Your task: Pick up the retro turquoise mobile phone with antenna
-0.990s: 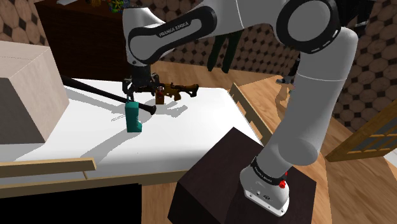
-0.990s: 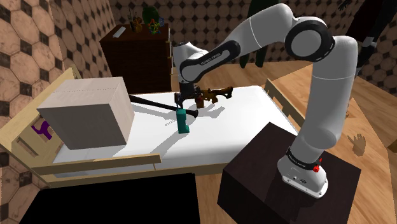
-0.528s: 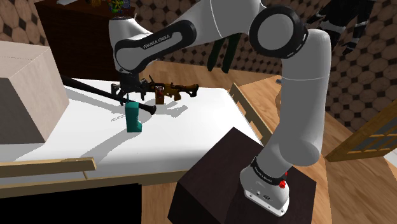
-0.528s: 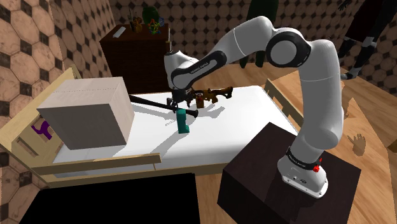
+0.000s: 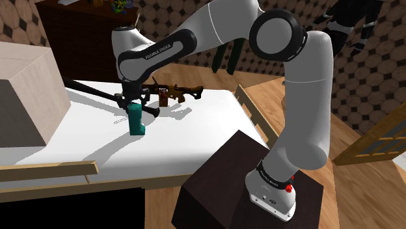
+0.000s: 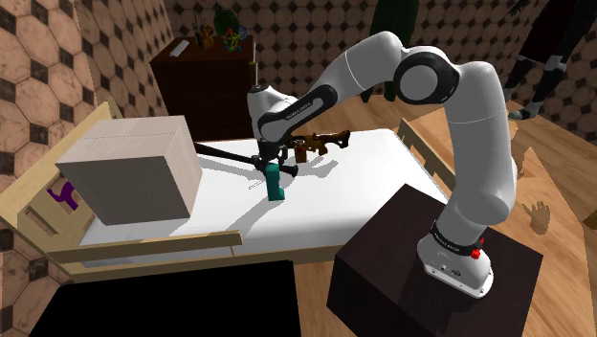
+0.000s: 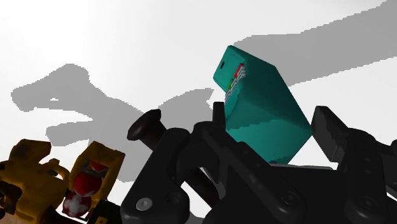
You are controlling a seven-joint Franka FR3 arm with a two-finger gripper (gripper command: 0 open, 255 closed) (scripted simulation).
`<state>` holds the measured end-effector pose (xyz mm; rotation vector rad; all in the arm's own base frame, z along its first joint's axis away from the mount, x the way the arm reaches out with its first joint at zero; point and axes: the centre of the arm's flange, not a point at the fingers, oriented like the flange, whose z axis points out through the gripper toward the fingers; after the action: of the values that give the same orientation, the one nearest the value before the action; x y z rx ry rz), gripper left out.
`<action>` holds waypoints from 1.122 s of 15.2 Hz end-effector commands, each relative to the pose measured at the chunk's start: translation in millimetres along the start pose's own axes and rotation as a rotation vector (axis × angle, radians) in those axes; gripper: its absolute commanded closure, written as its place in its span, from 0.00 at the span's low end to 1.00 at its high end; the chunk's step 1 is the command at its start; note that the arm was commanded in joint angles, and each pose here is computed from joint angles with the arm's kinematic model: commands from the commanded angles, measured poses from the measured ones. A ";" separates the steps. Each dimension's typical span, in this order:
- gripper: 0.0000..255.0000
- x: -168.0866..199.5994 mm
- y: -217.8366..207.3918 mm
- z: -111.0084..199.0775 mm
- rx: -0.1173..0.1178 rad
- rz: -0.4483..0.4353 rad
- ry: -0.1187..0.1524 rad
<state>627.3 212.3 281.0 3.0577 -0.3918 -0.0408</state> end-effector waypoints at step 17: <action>1.00 -1.1 2.9 -46.8 -0.001 0.000 -0.002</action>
<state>627.3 212.4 322.2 3.0570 -0.3915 -0.0438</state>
